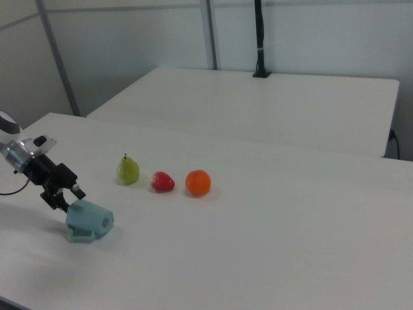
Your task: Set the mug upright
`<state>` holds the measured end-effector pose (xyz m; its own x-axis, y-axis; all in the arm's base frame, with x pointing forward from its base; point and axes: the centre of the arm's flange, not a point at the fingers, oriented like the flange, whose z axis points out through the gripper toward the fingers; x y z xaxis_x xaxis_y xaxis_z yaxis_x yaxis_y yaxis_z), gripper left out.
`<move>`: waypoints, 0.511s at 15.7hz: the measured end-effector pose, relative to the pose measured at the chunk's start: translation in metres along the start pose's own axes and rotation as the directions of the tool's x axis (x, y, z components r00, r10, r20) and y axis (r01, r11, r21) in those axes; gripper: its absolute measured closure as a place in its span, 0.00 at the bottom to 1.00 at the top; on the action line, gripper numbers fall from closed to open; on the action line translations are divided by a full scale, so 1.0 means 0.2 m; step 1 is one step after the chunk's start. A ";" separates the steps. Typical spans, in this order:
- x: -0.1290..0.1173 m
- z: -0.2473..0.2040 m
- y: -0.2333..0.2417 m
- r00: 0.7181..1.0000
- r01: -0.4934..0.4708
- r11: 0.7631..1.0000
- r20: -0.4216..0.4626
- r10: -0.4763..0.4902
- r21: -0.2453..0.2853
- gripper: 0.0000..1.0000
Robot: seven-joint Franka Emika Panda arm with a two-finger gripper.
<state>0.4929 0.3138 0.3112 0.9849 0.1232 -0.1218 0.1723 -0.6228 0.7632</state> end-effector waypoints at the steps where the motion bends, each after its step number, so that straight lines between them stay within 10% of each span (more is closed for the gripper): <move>1: 0.01 0.03 -0.01 1.000 -0.001 1.000 0.005 0.001 -0.013 0.08; 8: 0.03 0.17 0.01 0.998 0.003 0.998 0.059 0.000 -0.059 0.65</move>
<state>0.4988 0.2877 0.2903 0.9843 0.0775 -0.1584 0.1739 -0.5757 0.7989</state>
